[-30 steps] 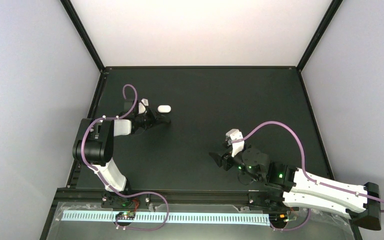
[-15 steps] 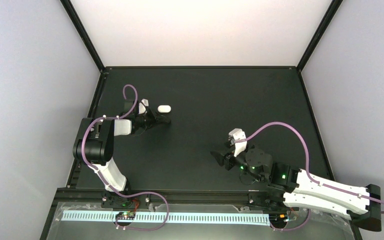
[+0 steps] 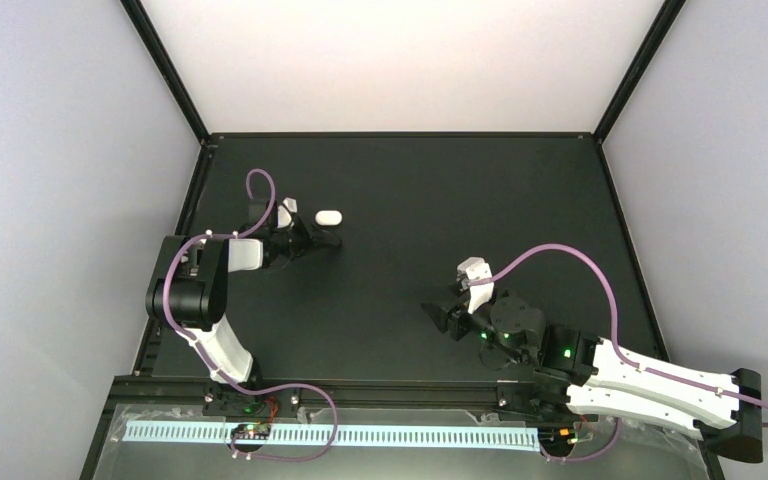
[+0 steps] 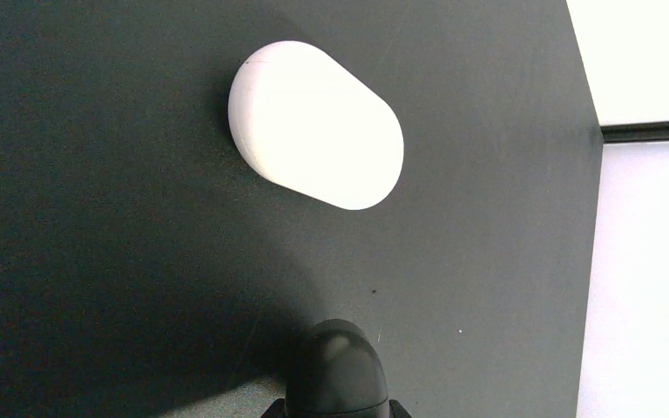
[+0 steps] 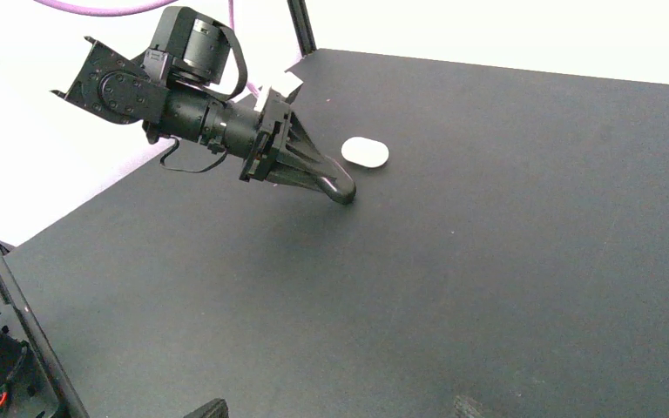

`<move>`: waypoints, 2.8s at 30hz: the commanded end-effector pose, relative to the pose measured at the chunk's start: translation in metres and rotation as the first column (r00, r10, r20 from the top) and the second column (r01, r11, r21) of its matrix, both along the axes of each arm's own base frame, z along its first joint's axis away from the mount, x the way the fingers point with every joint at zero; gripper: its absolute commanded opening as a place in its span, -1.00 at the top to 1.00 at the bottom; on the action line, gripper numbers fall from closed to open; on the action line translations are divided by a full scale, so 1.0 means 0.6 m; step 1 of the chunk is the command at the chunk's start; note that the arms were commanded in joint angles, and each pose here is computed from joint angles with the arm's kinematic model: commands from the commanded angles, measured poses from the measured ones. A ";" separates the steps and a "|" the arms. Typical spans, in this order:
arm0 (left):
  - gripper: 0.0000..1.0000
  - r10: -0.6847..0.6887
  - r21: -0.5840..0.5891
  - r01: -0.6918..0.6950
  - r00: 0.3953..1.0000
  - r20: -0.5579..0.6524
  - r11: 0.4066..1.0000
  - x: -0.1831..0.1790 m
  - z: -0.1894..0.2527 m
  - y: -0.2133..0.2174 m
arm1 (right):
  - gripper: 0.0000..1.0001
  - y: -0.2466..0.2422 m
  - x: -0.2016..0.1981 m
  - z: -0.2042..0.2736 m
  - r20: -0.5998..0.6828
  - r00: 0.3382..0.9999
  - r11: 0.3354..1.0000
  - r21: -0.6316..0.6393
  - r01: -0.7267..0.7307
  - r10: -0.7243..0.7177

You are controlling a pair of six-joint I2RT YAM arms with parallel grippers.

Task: Insert the wireless bluetooth earbuds into the charging case
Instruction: Place the charging case at the center of the board.

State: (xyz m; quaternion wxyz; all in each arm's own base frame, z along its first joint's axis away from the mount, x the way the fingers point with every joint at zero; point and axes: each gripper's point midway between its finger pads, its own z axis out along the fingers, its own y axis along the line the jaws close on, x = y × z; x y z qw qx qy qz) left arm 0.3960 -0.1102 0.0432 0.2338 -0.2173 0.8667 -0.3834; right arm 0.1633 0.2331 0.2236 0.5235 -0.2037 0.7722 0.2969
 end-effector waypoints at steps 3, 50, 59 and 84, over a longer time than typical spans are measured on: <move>0.77 0.020 0.050 -0.017 0.999 -0.049 0.999 -0.006 -0.026 0.015 | -0.33 -0.009 0.007 0.015 0.012 0.999 0.999 0.022 0.034 -0.035; 0.29 0.029 0.118 -0.023 0.998 -0.049 0.993 -0.010 -0.024 0.026 | -0.33 -0.007 0.007 0.018 0.017 0.999 0.999 0.013 0.029 -0.029; 0.19 0.030 0.157 -0.022 0.999 -0.045 0.987 -0.010 -0.020 0.031 | -0.33 -0.004 0.007 0.017 0.017 1.000 1.000 0.008 0.025 -0.025; 0.14 0.049 0.245 -0.039 0.998 -0.035 0.969 -0.009 -0.014 0.048 | -0.33 -0.006 0.007 0.007 0.010 0.999 1.000 -0.002 0.031 -0.031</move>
